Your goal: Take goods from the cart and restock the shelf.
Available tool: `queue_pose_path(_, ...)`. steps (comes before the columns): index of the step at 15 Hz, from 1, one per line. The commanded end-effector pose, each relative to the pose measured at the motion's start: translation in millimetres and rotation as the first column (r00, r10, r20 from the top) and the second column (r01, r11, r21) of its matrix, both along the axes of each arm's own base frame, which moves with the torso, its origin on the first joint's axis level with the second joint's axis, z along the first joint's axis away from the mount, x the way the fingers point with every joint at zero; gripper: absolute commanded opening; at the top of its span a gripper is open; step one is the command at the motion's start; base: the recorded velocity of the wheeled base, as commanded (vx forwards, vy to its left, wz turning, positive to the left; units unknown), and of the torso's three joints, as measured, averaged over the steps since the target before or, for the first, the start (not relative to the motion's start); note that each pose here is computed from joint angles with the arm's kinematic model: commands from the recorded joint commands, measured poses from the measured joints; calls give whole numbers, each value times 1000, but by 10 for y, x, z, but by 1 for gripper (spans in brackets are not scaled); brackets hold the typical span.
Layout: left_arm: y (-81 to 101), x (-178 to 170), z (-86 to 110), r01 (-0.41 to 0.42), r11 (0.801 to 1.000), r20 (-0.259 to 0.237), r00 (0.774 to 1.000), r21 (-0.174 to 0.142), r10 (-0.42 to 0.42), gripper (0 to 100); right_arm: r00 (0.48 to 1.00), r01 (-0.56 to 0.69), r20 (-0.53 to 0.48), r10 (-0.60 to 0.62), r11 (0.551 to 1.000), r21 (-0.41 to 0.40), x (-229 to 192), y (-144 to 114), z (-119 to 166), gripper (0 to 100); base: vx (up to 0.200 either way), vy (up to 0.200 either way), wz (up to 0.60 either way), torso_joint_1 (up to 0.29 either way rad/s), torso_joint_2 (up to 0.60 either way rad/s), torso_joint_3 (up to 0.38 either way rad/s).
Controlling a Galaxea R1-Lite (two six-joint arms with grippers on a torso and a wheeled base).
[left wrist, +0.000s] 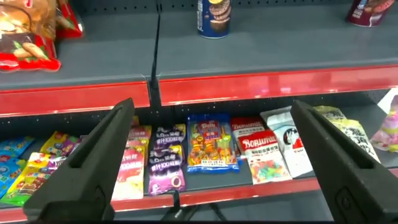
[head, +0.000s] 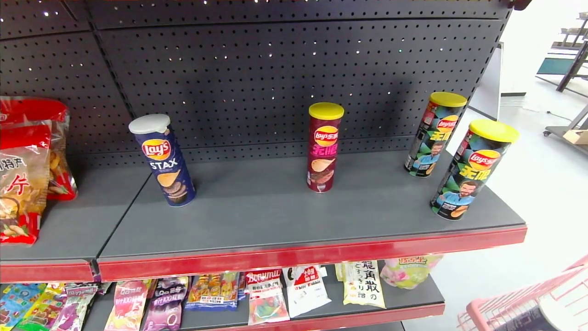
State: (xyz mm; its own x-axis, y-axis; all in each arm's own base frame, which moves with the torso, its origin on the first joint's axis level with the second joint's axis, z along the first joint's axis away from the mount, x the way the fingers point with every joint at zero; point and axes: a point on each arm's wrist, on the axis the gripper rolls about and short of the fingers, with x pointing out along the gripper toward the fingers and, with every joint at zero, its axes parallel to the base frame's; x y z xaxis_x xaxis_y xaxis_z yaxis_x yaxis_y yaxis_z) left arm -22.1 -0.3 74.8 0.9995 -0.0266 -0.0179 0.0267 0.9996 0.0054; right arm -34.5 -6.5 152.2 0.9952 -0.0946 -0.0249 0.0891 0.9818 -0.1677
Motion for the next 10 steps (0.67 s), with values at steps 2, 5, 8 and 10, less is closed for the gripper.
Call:
queue_pose_path(2,-1,30,10,32,999,-39,999,12,-32,100,1000,-12,7,12,1000,1,-18,1,-67,0,0,0,0,0,0,0)
queue_pose_path(5,-17,39,21,134,989,-51,990,61,-131,100,991,-129,-25,129,992,9,19,15,-117,0,0,0,0,0,0,0)
queue_pose_path(8,-14,54,25,162,985,-70,985,62,-158,100,990,-130,-54,131,991,10,58,19,-110,0,0,0,0,0,0,0)
queue_pose_path(10,-10,63,28,199,978,-81,978,60,-194,100,989,-124,-74,125,992,10,109,24,-26,0,0,0,0,0,0,0)
